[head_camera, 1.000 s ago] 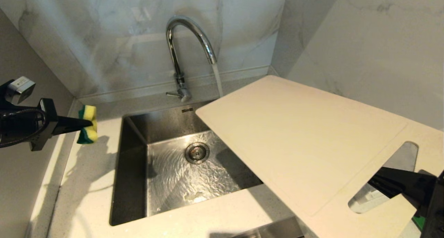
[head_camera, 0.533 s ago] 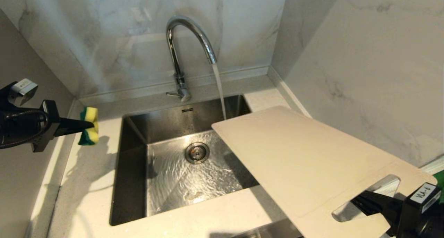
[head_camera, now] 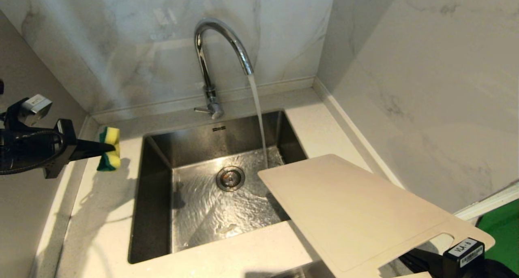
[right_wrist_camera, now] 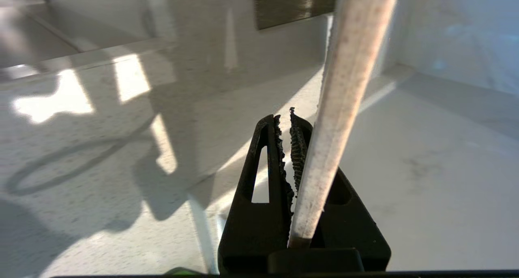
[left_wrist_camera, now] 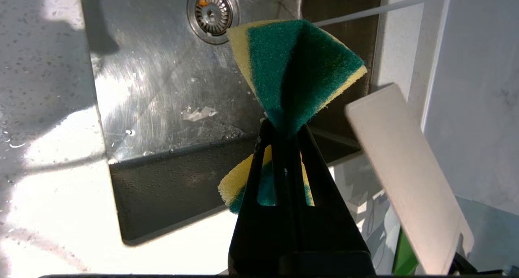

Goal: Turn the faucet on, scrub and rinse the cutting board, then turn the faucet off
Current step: Put down the cutting board

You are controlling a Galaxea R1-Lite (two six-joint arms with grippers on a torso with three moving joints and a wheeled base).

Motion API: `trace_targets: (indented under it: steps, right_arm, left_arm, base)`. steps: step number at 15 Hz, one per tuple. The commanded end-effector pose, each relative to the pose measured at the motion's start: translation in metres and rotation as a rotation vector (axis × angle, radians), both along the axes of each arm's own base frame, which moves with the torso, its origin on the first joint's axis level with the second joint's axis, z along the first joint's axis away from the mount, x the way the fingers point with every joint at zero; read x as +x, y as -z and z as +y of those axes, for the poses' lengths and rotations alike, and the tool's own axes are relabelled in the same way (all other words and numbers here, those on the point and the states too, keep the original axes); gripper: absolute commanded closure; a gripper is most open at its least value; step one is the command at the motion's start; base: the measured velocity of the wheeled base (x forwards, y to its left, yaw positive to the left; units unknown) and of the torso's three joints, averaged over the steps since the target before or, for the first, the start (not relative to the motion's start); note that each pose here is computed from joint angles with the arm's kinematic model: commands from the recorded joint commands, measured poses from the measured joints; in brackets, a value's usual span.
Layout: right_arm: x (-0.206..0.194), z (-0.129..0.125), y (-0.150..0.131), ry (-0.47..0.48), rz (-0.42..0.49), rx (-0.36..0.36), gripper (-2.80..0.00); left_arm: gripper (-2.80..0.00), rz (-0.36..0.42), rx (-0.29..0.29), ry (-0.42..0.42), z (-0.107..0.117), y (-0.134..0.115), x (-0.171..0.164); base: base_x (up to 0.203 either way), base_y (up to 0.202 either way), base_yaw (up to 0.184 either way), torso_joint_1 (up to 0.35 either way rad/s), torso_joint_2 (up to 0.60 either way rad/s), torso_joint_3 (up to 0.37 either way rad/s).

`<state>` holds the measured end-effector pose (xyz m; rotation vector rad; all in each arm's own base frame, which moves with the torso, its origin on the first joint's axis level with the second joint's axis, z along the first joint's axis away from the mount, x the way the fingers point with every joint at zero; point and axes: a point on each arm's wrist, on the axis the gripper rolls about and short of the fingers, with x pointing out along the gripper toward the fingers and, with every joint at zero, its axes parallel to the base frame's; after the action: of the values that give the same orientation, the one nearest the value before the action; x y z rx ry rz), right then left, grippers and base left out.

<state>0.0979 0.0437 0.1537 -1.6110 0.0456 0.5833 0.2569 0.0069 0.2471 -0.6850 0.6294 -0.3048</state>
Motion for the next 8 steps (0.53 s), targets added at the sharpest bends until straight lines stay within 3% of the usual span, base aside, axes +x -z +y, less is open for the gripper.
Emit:
trace_targets:
  steps: [1,8]
  right_arm:
    - [0.0028,0.0013,0.0072,-0.002,0.037,-0.027,0.0]
    - [0.0088,0.0015,0.0132,0.019,0.082,-0.046,0.0]
  left_arm:
    - [0.0,0.022,-0.005,0.005,-0.0006,0.0055,0.0055]
    - [0.0,0.03,0.011,0.016,0.0,0.0113,0.0112]
  base:
    - [0.0,0.0,0.0,0.0,0.0,0.0]
    - [0.0,0.0,0.0,0.0,0.0,0.0]
